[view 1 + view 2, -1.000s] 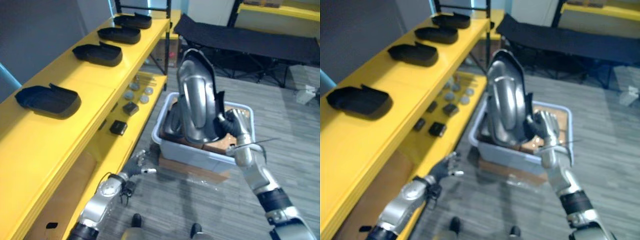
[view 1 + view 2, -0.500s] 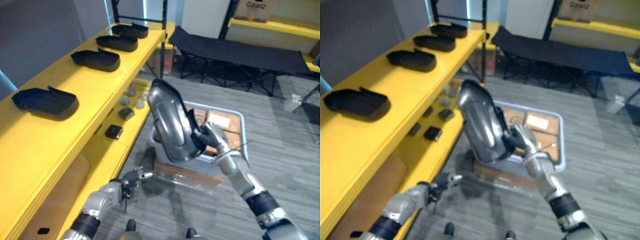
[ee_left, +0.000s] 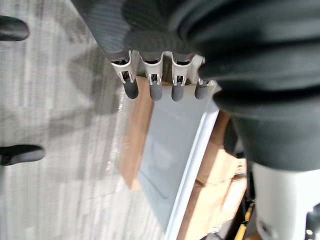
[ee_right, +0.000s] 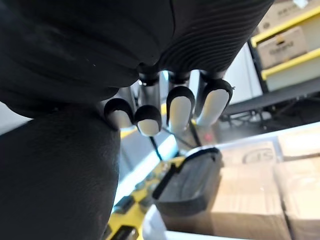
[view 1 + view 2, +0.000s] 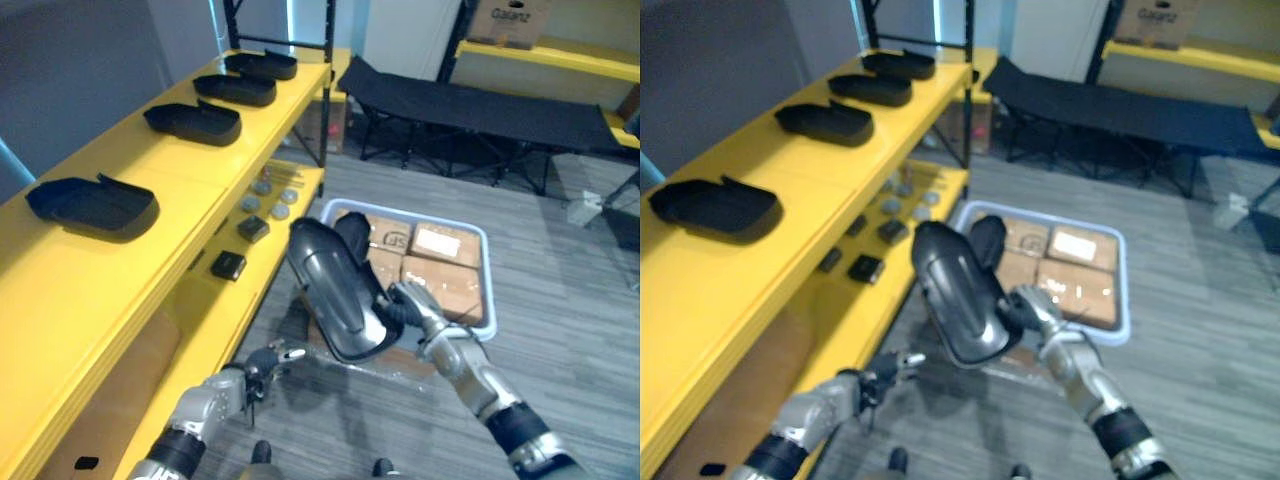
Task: Walk over and take plastic housings, then place them on the shelf
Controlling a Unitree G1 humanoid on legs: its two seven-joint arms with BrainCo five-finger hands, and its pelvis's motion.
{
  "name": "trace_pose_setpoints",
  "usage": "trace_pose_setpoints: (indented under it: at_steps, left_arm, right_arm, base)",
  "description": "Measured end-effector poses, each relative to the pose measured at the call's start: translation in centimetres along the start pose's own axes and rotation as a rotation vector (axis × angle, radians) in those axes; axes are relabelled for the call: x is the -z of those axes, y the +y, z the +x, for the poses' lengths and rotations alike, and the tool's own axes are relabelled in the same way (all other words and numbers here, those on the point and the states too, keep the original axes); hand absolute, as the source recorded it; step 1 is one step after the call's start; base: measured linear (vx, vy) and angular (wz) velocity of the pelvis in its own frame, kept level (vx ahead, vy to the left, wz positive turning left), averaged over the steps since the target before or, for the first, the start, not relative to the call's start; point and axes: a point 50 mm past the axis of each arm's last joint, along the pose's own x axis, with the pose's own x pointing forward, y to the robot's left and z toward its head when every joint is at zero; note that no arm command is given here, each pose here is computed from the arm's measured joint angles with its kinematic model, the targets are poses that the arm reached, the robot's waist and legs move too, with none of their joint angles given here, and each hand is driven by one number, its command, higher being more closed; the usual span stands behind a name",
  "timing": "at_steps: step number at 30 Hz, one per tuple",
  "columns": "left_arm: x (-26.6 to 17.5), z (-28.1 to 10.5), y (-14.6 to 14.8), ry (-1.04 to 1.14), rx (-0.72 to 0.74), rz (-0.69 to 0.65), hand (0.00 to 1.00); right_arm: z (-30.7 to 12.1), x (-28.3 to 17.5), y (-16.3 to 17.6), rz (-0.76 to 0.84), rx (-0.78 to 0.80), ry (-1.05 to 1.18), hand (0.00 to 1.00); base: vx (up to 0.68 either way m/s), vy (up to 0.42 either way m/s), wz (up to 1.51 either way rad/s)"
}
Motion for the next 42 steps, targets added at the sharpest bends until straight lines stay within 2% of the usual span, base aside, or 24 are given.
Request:
trace_pose_setpoints:
  at_steps: [2,4,13,19,29,30,36,42]
  left_arm:
    - [-0.6,-0.1,0.2,-0.045,-0.008,-0.010,0.00]
    - [-1.5,-0.4,0.6,-0.104,-0.018,-0.028,0.00]
    - [-2.5,-0.5,0.0,-0.167,0.024,-0.050,0.00]
    - [-2.9,-0.5,-1.6,-0.176,0.121,-0.019,0.00]
    - [-0.5,0.5,-5.4,-0.022,0.272,0.128,0.00]
    - [-0.3,0.5,-5.6,-0.008,0.276,0.134,1.00]
    - [2.7,1.3,-6.2,0.112,0.287,0.194,1.00]
    - [2.6,1.6,-6.3,0.028,0.238,0.210,1.00]
  right_arm:
    - [-0.2,0.1,0.3,0.003,-0.019,-0.001,1.00]
    - [-1.0,0.2,2.0,-0.008,-0.088,-0.014,1.00]
    - [-1.1,0.1,2.4,-0.026,-0.106,-0.026,1.00]
    - [-1.1,-0.3,2.7,-0.030,-0.122,-0.041,1.00]
    - [0.0,-1.3,2.9,-0.047,-0.141,-0.090,1.00]
    - [0.2,-1.4,2.9,-0.051,-0.143,-0.096,1.00]
    - [0.9,-1.8,3.3,-0.086,-0.174,-0.118,1.00]
    - [1.1,-1.8,2.9,-0.056,-0.109,-0.110,1.00]
  base:
    - [0.00,-0.002,0.02]
    - [0.02,-0.010,0.08]
    - [0.00,-0.001,0.01]
    - [0.00,0.000,0.00]
    - [0.00,-0.001,0.02]
    - [0.00,0.000,0.00]
    - [0.00,-0.002,0.03]
    - [0.00,-0.004,0.06]
